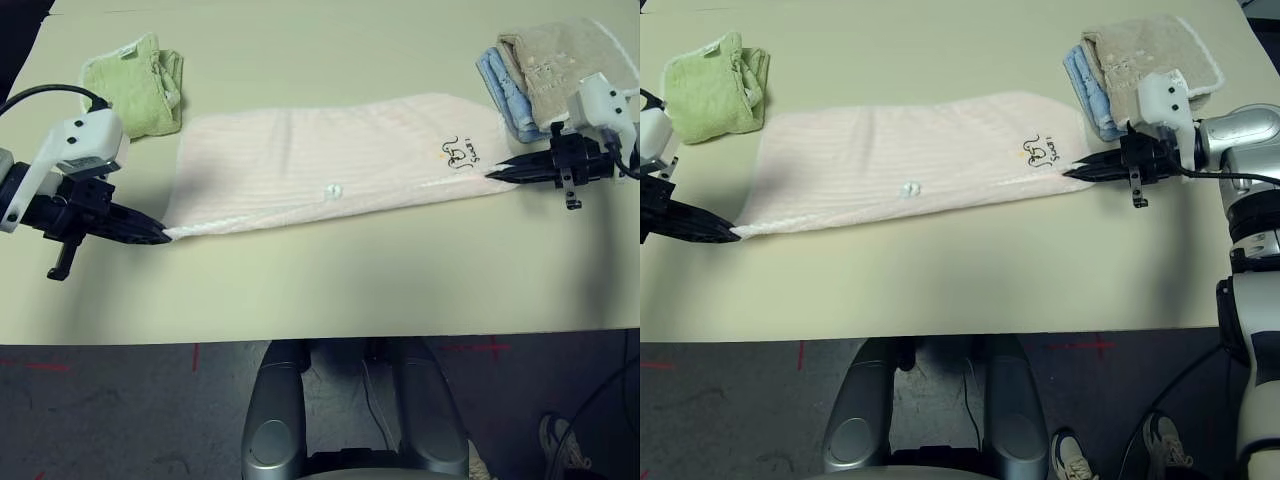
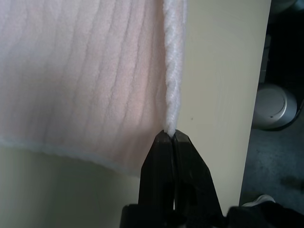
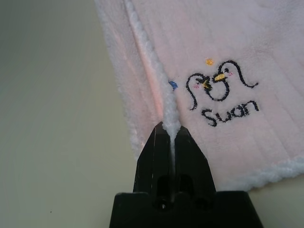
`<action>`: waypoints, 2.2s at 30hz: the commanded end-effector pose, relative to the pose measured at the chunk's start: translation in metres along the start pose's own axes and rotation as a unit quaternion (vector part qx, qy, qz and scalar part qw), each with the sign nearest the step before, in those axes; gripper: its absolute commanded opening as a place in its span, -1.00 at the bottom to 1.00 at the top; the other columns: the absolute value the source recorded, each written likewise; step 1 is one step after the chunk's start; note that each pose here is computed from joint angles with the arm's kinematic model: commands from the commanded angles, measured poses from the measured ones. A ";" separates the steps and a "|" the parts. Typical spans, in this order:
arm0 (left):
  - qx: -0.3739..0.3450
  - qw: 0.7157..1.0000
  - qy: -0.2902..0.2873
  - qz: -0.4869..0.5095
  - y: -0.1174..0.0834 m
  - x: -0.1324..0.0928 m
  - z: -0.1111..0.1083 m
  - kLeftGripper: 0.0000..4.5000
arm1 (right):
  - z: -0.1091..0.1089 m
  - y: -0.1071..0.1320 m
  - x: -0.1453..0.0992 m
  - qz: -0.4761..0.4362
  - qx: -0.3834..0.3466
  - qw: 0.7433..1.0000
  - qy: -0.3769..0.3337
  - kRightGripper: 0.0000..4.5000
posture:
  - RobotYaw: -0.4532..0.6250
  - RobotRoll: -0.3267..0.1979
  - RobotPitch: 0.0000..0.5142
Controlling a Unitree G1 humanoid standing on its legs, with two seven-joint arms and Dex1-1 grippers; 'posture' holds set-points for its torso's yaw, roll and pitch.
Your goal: Fold the towel and set it aside.
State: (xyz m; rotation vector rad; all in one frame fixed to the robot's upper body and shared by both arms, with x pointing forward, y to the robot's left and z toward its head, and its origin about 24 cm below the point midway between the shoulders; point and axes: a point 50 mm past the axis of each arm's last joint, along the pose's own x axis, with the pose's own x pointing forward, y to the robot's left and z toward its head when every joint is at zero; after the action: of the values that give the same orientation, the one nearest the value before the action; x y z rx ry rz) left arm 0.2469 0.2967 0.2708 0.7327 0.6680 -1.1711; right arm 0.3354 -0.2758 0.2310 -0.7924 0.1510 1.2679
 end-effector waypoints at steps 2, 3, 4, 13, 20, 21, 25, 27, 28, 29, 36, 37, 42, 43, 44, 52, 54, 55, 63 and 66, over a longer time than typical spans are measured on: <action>-0.023 0.999 0.024 0.023 0.006 -0.008 -0.014 -0.99 | -0.011 0.007 -0.015 -0.004 0.021 0.999 0.028 -1.00 | -0.13 0.25 0.45; -0.017 0.999 0.026 0.031 0.009 -0.009 -0.015 -0.99 | -0.010 0.006 -0.015 -0.007 0.022 0.999 0.023 -1.00 | -0.13 0.25 0.45; -0.006 0.999 0.026 0.047 0.015 -0.010 -0.015 -0.99 | -0.008 0.004 -0.015 -0.015 0.024 1.000 0.013 -1.00 | -0.13 0.25 0.45; 0.038 0.992 0.006 0.124 0.051 -0.013 0.003 -0.99 | 0.000 -0.017 -0.019 -0.125 0.012 0.992 -0.015 -1.00 | -0.13 0.25 0.44; 0.078 0.975 0.004 0.208 0.072 -0.010 0.020 -0.99 | -0.002 -0.028 -0.014 -0.193 0.006 0.981 0.024 -1.00 | -0.13 0.25 0.44; 0.082 0.972 0.001 0.219 0.074 -0.010 0.021 -0.99 | -0.001 -0.029 -0.012 -0.198 0.006 0.980 0.024 -1.00 | -0.13 0.25 0.44; 0.092 0.963 -0.009 0.252 0.083 -0.011 0.023 -0.99 | 0.004 -0.036 -0.004 -0.219 -0.003 0.975 0.025 -1.00 | -0.13 0.25 0.44; 0.091 0.962 -0.007 0.258 0.086 -0.012 0.021 -0.99 | 0.008 -0.040 -0.002 -0.235 -0.008 0.972 0.020 -1.00 | -0.13 0.25 0.44; 0.091 0.961 -0.006 0.260 0.086 -0.013 0.019 -0.99 | 0.010 -0.041 -0.001 -0.243 -0.010 0.970 0.020 -1.00 | -0.13 0.25 0.44; 0.090 0.961 -0.005 0.262 0.087 -0.015 0.017 -0.99 | 0.011 -0.043 -0.001 -0.249 -0.013 0.968 0.020 -1.00 | -0.13 0.25 0.44; 0.089 0.947 0.003 0.309 0.095 -0.025 0.010 -0.99 | 0.018 -0.051 0.002 -0.289 -0.025 0.957 0.014 -1.00 | -0.13 0.25 0.43; 0.091 0.946 0.003 0.313 0.096 -0.025 0.009 -0.99 | 0.018 -0.052 0.003 -0.297 -0.026 0.954 0.014 -1.00 | -0.13 0.25 0.43; 0.102 0.940 -0.002 0.326 0.100 -0.019 0.012 -0.99 | 0.020 -0.055 0.004 -0.316 -0.032 0.948 0.022 -1.00 | -0.13 0.25 0.43; 0.103 0.940 -0.003 0.326 0.101 -0.018 0.013 -0.99 | 0.020 -0.054 0.004 -0.311 -0.034 0.949 0.023 -1.00 | -0.13 0.25 0.43; 0.104 0.941 -0.005 0.321 0.101 -0.017 0.014 -0.99 | 0.018 -0.054 0.003 -0.308 -0.032 0.951 0.024 -1.00 | -0.13 0.25 0.42; 0.106 0.950 -0.003 0.293 0.101 -0.007 0.016 -0.99 | 0.008 -0.048 -0.004 -0.305 -0.021 0.951 0.047 -1.00 | -0.13 0.25 0.42; 0.103 0.949 0.003 0.297 0.102 -0.004 0.015 -0.99 | 0.007 -0.048 -0.001 -0.303 -0.020 0.952 0.046 -1.00 | -0.14 0.25 0.42; 0.103 0.949 0.005 0.298 0.103 -0.004 0.015 -0.99 | 0.006 -0.048 0.001 -0.302 -0.019 0.952 0.046 -1.00 | -0.14 0.25 0.42; 0.105 0.943 0.011 0.316 0.106 -0.001 0.016 -0.99 | 0.001 -0.047 0.018 -0.307 -0.027 0.949 0.066 -1.00 | -0.15 0.25 0.42; 0.105 0.939 0.009 0.326 0.108 0.001 0.016 -0.99 | -0.001 -0.047 0.025 -0.311 -0.025 0.947 0.074 -1.00 | -0.14 0.25 0.42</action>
State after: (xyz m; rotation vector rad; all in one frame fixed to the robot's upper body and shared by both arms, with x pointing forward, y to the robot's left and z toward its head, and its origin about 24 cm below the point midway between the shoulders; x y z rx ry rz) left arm 0.3548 0.2933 0.3020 1.0495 0.2120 -0.6805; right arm 0.3870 -0.2454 0.2535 -0.8987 -0.0994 0.6715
